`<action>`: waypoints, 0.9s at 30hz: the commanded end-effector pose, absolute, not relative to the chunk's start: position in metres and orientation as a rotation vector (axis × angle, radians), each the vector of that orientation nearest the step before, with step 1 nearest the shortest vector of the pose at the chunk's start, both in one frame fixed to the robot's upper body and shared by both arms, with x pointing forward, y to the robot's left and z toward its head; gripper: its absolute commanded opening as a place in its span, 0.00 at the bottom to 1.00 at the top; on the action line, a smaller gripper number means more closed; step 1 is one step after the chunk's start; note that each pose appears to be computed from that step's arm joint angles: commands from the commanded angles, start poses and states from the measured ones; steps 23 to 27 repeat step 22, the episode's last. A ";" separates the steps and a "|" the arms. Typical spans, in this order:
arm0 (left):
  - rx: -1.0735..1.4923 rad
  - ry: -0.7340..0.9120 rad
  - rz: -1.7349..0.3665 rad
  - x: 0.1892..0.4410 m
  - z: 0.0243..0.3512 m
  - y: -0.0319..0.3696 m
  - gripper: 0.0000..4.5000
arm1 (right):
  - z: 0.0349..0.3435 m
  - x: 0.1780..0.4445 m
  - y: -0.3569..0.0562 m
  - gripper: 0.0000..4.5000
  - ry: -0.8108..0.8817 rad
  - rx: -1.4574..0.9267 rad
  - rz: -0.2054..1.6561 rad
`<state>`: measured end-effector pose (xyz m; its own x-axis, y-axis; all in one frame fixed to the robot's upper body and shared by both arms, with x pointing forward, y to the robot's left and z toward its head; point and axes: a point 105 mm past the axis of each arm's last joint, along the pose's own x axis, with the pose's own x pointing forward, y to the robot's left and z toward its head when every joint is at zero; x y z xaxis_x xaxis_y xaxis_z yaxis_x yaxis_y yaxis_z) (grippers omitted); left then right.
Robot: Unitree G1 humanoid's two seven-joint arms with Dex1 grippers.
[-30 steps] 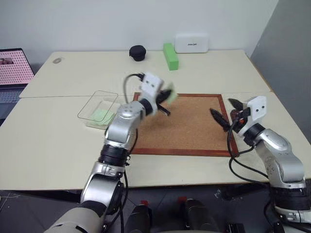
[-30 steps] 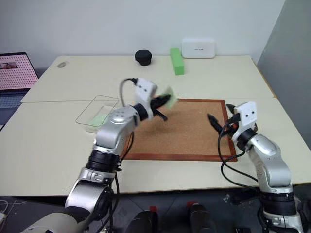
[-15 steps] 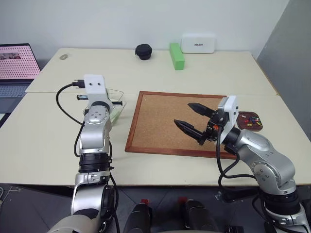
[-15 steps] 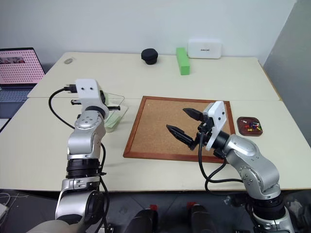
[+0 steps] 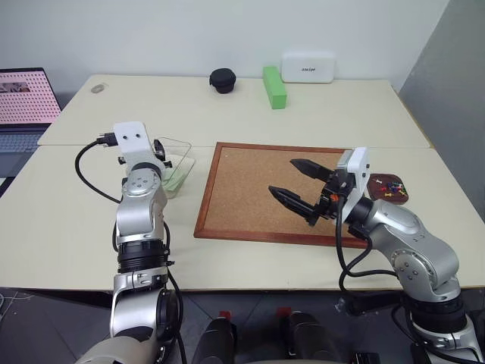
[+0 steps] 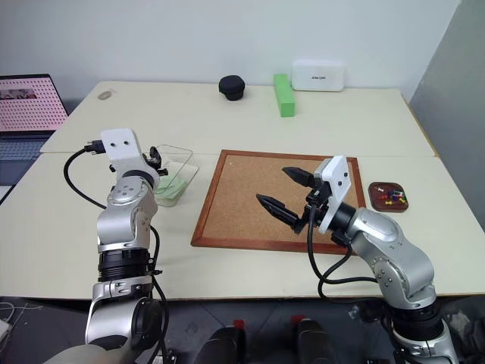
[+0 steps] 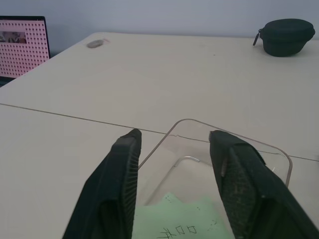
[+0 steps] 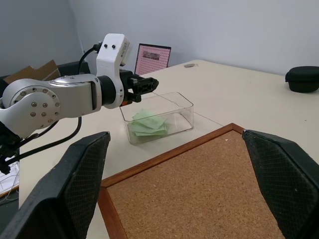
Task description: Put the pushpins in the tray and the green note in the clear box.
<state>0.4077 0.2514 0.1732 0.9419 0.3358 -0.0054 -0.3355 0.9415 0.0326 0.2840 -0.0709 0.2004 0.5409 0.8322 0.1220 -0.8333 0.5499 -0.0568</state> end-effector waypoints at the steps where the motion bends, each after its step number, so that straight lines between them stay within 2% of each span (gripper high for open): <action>1: 0.059 -0.050 0.309 0.409 0.189 0.246 0.71 | 0.209 0.286 -0.073 1.00 -0.183 0.008 0.961; 5: 0.109 -0.098 0.077 0.409 0.195 0.206 0.88 | 0.208 0.295 -0.082 1.00 -0.185 -0.013 0.875; 7: 0.122 -0.138 -0.145 0.397 0.195 0.164 0.98 | 0.198 0.307 -0.099 1.00 -0.153 -0.078 0.721; 9: 0.099 -0.141 -0.263 0.384 0.189 0.142 0.98 | 0.190 0.317 -0.114 1.00 -0.127 -0.124 0.577; 12: 0.074 -0.114 -0.311 0.372 0.176 0.130 0.98 | 0.180 0.326 -0.126 1.00 -0.104 -0.149 0.432; 19: 0.021 -0.017 -0.295 0.348 0.132 0.114 0.98 | 0.160 0.332 -0.140 1.00 -0.066 -0.201 0.190; 27: -0.009 0.003 -0.253 0.346 0.124 0.119 0.98 | 0.154 0.332 -0.145 1.00 -0.057 -0.217 0.135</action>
